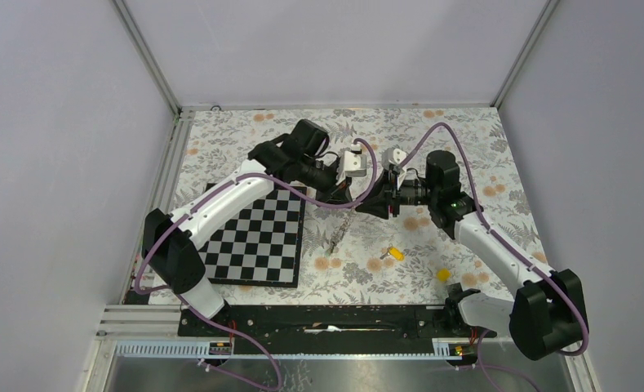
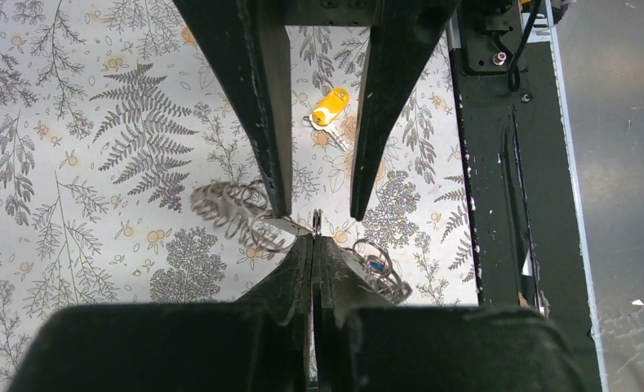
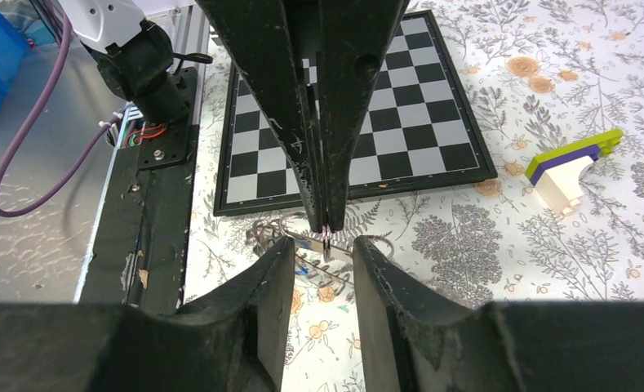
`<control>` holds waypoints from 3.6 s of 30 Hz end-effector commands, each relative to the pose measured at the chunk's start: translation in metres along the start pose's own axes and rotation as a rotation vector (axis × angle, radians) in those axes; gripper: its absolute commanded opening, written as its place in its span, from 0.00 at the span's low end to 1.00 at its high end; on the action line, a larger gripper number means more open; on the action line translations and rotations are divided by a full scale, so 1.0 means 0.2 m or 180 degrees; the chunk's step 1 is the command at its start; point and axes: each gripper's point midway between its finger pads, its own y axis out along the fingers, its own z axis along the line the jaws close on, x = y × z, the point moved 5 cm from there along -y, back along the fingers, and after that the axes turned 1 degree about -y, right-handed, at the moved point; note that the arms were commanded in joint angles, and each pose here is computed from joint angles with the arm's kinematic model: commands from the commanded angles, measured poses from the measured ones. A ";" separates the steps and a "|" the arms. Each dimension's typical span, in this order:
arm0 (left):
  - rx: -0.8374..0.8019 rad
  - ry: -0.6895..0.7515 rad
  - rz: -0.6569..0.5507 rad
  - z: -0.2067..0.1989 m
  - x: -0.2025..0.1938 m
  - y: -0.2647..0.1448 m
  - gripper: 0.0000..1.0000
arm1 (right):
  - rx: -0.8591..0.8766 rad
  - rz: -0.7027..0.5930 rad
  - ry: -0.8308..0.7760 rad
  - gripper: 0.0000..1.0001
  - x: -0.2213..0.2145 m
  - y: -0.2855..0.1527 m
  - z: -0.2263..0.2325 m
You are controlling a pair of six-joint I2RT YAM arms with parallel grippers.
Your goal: Put the keys on the keyring
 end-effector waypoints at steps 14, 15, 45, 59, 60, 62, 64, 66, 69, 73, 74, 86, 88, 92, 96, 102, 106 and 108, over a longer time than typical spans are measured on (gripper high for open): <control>0.0017 0.0188 -0.0205 0.01 0.12 -0.03 0.00 | 0.0108 0.0035 -0.0070 0.00 -0.02 0.05 0.01; 0.0017 0.0192 -0.0211 0.01 0.12 -0.03 0.00 | 0.0098 0.0031 -0.0073 0.00 -0.02 0.05 0.01; -0.0210 -0.0254 -0.1518 0.03 0.15 -0.19 0.32 | 0.0005 -0.0812 0.0356 0.00 0.23 -0.04 -0.01; -0.0331 -0.0335 -0.1491 0.04 0.13 -0.16 0.28 | 0.0014 -0.0821 0.0354 0.00 0.23 -0.04 -0.01; -0.0335 -0.0340 -0.1491 0.04 0.13 -0.16 0.28 | 0.0014 -0.0821 0.0350 0.00 0.23 -0.04 -0.01; -0.0350 -0.0352 -0.1497 0.05 0.13 -0.16 0.28 | 0.0014 -0.0820 0.0355 0.00 0.23 -0.04 -0.01; -0.0361 -0.0365 -0.1509 0.05 0.14 -0.16 0.27 | 0.0013 -0.0818 0.0359 0.00 0.23 -0.04 -0.01; -0.0380 -0.0382 -0.1526 0.05 0.15 -0.15 0.27 | 0.0011 -0.0815 0.0355 0.00 0.22 -0.04 -0.01; -0.0412 -0.0395 -0.1547 0.05 0.15 -0.15 0.25 | 0.0004 -0.0806 0.0357 0.00 0.22 -0.03 -0.02; -0.0445 -0.0410 -0.1544 0.05 0.16 -0.14 0.22 | 0.0002 -0.0804 0.0360 0.00 0.22 -0.03 -0.01; -0.0445 -0.0412 -0.1541 0.05 0.15 -0.13 0.22 | -0.0001 -0.0805 0.0358 0.00 0.22 -0.03 -0.02; -0.0520 -0.0424 -0.1507 0.03 0.13 -0.10 0.18 | -0.0008 -0.0803 0.0363 0.00 0.22 -0.03 -0.02; -0.0534 -0.0421 -0.1504 0.03 0.13 -0.10 0.15 | -0.0010 -0.0798 0.0362 0.00 0.21 -0.03 -0.02; -0.0547 -0.0412 -0.1505 0.02 0.14 -0.10 0.04 | -0.0023 -0.0781 0.0362 0.00 0.20 -0.03 -0.02; -0.0494 -0.0334 -0.1516 0.02 0.14 -0.11 0.00 | -0.0043 -0.0751 0.0337 0.00 0.19 -0.03 -0.03; -0.0063 0.0278 -0.1009 0.00 0.07 -0.10 0.00 | -0.0191 -0.0493 0.0203 0.23 0.13 -0.06 -0.06; 0.0310 0.0688 -0.0610 0.00 0.01 -0.11 0.00 | -0.0388 -0.0155 0.0000 0.47 0.12 -0.11 -0.08; 0.0492 0.0869 -0.0442 0.02 -0.02 -0.12 0.00 | -0.0548 0.0030 -0.0061 0.51 0.10 -0.14 -0.09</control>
